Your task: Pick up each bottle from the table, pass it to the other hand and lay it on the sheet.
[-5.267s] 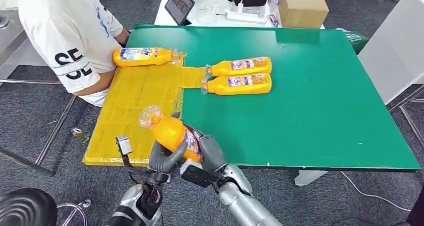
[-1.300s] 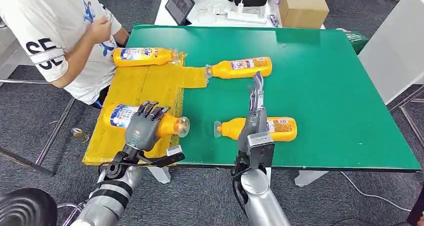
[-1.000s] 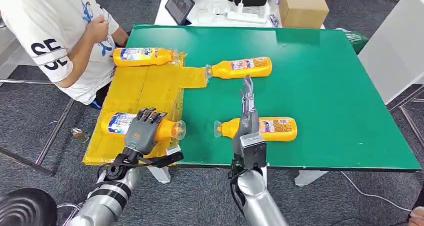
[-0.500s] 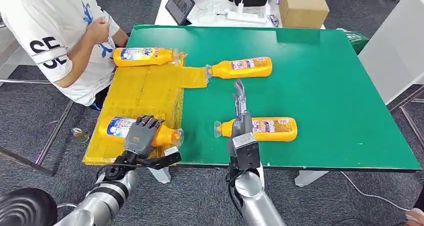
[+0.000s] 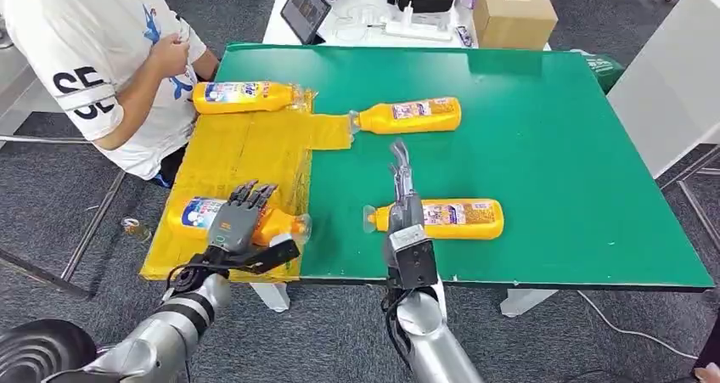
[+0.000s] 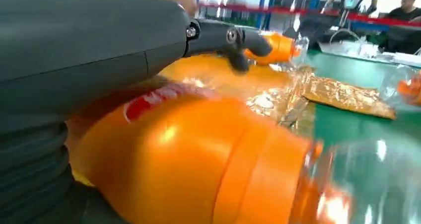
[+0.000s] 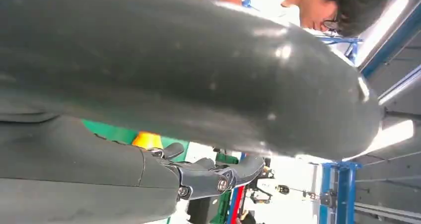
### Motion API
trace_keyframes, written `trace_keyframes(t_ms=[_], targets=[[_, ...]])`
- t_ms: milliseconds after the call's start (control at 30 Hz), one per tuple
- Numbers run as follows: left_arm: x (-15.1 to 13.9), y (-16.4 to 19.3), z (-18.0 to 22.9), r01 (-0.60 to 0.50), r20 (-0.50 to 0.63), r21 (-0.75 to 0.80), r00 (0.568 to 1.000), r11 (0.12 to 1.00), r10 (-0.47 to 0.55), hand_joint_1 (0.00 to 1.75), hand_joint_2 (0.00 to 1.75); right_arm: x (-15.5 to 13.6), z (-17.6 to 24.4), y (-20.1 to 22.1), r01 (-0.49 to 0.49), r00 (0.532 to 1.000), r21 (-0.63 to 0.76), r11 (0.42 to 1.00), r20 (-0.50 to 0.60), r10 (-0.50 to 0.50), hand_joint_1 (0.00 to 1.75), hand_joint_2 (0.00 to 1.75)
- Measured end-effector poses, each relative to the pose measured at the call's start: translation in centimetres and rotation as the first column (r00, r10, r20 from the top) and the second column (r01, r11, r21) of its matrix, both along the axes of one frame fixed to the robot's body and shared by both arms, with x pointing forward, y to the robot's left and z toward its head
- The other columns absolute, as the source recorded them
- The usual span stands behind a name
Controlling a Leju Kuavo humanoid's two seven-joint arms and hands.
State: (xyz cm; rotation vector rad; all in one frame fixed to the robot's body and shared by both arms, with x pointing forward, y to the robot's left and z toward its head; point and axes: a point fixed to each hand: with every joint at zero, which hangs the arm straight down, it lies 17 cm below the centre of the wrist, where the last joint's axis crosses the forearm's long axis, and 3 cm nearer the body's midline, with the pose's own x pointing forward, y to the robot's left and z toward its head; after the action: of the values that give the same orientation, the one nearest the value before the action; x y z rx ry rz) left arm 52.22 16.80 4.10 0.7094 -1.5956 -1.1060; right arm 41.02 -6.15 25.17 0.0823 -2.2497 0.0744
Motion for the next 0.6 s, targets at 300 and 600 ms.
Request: trace_keyframes(t_ms=[300, 600], targets=[[0.0, -0.8, -0.8, 0.038, -0.143, -0.164, 0.988, 0.986, -0.062, 0.0, 1.75, 0.1, -0.1, -0.1, 0.001, 1.0, 0.003, 1.0, -0.005, -0.001, 0.0, 0.0], [-0.4, -1.5, -1.2, 0.061, -0.19, -0.221, 0.976, 0.973, -0.104, 0.0, 1.75, 0.1, 0.0, 0.1, -0.006, 1.0, 0.008, 1.0, -0.009, 0.006, 0.0, 0.0]])
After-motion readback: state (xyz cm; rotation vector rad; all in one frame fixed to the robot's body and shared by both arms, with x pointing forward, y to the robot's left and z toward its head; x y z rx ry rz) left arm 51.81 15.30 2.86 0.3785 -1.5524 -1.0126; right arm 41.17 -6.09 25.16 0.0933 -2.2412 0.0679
